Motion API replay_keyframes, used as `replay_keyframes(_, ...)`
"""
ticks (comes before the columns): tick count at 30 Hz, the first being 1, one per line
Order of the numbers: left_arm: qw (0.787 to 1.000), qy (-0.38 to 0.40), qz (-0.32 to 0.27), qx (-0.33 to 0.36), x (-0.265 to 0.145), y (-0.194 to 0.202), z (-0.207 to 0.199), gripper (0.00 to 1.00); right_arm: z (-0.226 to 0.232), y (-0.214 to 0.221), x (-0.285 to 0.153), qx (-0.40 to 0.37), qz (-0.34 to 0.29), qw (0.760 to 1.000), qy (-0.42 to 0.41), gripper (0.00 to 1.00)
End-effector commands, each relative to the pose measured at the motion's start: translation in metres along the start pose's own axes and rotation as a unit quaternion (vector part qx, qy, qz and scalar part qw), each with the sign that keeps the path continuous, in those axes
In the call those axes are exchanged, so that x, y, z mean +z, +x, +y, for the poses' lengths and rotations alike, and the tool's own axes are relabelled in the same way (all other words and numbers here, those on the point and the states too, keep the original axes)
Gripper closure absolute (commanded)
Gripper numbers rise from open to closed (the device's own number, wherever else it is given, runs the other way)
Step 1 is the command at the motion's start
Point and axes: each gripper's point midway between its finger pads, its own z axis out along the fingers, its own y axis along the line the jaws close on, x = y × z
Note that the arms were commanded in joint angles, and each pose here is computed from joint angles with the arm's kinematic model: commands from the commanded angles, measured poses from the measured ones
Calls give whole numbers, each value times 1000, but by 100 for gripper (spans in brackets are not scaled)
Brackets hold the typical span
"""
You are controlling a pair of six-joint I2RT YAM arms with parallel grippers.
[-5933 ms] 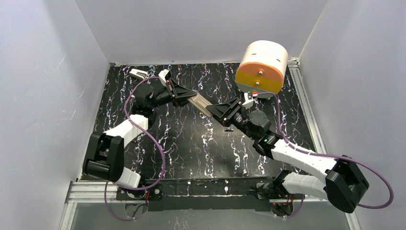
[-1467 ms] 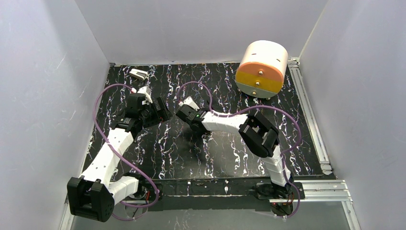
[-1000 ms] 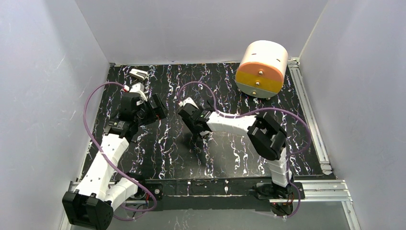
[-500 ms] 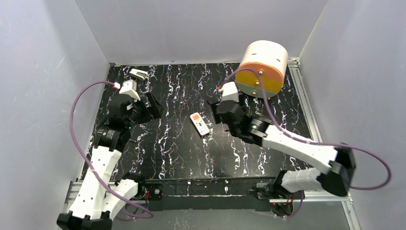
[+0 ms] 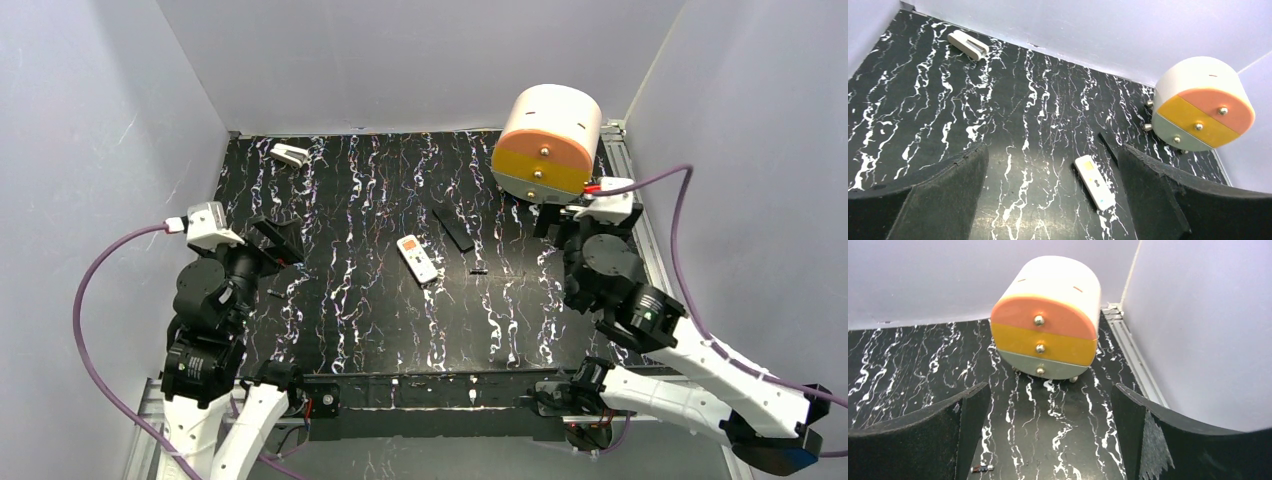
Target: Load the batteries into the remote control
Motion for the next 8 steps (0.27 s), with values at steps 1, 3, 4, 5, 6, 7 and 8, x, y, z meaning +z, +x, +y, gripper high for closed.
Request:
replay_keyframes(1, 999, -38, -22, 23, -4, -7, 16, 2, -28, -28, -5, 10, -28, 999, 45, 1)
replay_keyframes(3, 999, -37, -28, 25, -6, -10, 17, 2, -32, -33, -6, 9, -32, 998, 49, 1)
replay_keyframes(4, 999, -37, -30, 27, -6, -11, 16, 2, -34, -35, -6, 11, -33, 998, 52, 1)
replay_keyframes(5, 998, -37, -30, 28, -7, -11, 17, 2, -34, -36, -6, 13, -34, 998, 53, 1)
replay_keyframes(6, 998, -38, -31, 28, -7, -11, 17, 2, -34, -37, -6, 13, -36, 998, 52, 1)
replay_keyframes(7, 998, -38, -33, 27, -7, -11, 17, 2, -34, -37, -6, 13, -36, 998, 53, 1)
replay_keyframes(8, 998, -36, -35, 28, -7, -12, 17, 2, -33, -37, -5, 14, -37, 998, 53, 1)
